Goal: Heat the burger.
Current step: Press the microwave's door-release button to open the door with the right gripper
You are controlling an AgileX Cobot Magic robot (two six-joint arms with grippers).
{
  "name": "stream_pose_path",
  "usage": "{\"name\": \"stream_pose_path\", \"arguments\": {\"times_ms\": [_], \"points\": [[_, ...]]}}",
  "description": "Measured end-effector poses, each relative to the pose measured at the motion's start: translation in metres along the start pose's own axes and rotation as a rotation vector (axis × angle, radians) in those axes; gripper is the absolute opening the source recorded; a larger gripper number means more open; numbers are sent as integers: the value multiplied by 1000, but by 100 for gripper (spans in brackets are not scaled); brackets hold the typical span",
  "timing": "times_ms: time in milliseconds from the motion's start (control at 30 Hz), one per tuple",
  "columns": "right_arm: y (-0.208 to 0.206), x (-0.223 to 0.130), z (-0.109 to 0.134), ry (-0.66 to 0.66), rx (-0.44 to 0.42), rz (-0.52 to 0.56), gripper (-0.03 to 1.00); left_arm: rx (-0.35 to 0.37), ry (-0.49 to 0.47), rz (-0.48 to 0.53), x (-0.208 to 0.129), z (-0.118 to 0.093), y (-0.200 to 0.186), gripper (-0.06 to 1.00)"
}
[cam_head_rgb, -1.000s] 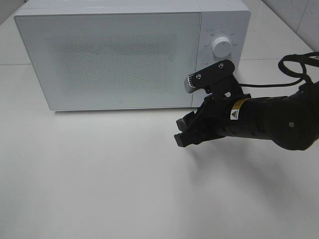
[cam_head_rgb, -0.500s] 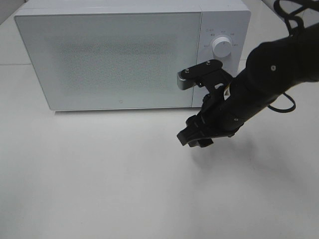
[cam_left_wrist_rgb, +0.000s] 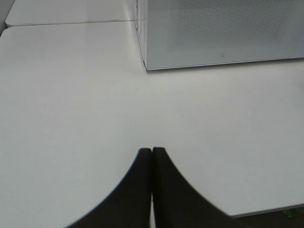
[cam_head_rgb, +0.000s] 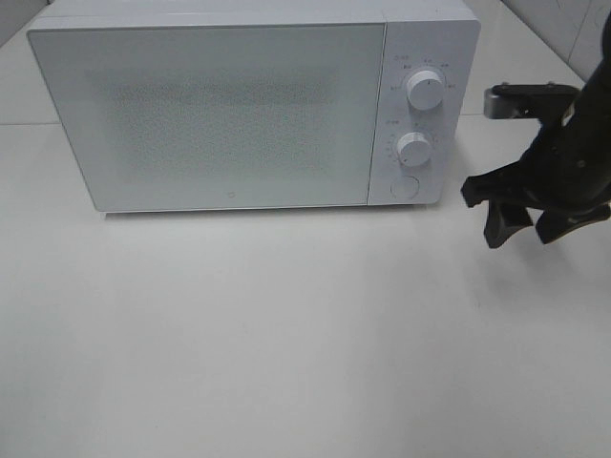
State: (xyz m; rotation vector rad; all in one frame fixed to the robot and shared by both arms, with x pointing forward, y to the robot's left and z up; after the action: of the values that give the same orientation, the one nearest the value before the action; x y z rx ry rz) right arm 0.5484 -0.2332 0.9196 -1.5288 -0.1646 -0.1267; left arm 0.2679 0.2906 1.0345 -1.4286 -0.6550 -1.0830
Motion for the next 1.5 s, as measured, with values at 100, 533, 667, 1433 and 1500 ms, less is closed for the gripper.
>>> {"name": "stream_pose_path", "arguments": {"times_ms": [100,533,667,1433,1500], "points": [[-26,1,-17,63,-6,-52,56,0,0,0,0,0,0,0],[-118,-37,-24,99,23,-249,56,0,0,0,0,0,0,0],[-132,-71,-28,99,26,-268,56,0,0,-1,0,0,0,0],[-123,-204,-45,81,37,-357,56,0,0,-1,0,0,0,0],[-129,-208,-45,74,45,-413,56,0,0,-1,0,0,0,0]]}}
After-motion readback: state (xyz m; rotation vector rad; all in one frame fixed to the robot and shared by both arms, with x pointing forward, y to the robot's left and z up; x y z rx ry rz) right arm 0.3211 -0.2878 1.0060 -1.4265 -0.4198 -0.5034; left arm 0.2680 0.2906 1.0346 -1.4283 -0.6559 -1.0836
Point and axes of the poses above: a point on each arm's last joint axis where the gripper is mounted, y pointing out along that axis toward the gripper, z along the wrist's bending axis when the last joint is at zero, x = y × z, the point moved 4 cm from there along y, pointing out along that axis toward the gripper, and after that the axes turned 8 degrees about y, right-handed, at the moved point
